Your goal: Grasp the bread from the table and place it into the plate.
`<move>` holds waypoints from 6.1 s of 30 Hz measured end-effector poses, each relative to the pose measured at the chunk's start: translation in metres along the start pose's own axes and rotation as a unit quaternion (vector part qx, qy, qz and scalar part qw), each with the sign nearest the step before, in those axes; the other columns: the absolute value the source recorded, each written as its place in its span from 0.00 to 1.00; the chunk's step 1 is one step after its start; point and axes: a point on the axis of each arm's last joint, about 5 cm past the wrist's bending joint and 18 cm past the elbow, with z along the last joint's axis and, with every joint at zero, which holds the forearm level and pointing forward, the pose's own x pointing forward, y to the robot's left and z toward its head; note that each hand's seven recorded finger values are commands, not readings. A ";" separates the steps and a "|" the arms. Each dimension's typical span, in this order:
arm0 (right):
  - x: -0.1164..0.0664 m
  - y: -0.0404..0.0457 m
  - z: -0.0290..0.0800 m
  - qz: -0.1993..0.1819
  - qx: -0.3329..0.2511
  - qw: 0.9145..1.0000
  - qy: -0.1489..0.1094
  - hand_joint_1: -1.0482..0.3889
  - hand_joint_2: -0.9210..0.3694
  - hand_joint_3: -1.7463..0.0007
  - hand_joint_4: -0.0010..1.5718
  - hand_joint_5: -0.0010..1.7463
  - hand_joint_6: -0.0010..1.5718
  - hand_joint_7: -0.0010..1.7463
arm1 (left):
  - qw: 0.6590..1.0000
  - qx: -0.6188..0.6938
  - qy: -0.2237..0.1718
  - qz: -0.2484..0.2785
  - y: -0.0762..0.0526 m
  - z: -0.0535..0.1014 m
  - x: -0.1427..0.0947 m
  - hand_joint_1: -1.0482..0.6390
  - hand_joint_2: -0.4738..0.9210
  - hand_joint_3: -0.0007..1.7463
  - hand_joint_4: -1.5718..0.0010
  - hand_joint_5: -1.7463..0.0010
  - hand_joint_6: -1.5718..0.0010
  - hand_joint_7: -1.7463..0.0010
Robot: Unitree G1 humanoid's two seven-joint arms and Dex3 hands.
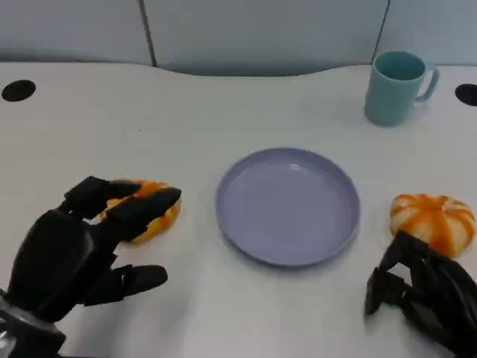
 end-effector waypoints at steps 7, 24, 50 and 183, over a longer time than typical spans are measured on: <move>0.001 0.0020 0.000 -0.002 -0.004 1.000 0.003 0.33 0.00 0.78 0.42 1.00 0.33 0.95 | 0.995 0.094 0.001 -0.039 0.011 0.005 0.011 0.23 0.98 0.02 0.95 0.83 0.82 1.00; 0.000 0.0022 -0.001 0.006 -0.002 1.000 0.001 0.33 0.00 0.78 0.43 1.00 0.35 0.94 | 0.967 0.183 0.060 -0.167 0.007 -0.004 0.040 0.25 0.93 0.00 1.00 0.91 0.90 1.00; -0.002 0.0024 -0.001 0.006 -0.001 1.000 -0.002 0.33 0.00 0.78 0.42 1.00 0.34 0.93 | 0.932 0.168 0.112 -0.301 -0.042 -0.034 0.089 0.24 0.93 0.00 1.00 1.00 0.96 1.00; -0.016 0.0115 -0.003 0.005 0.021 1.000 0.004 0.32 0.00 0.81 0.43 1.00 0.34 0.93 | 0.943 -0.034 -0.070 -0.322 -0.073 0.054 0.175 0.12 1.00 0.22 0.85 0.66 0.63 0.97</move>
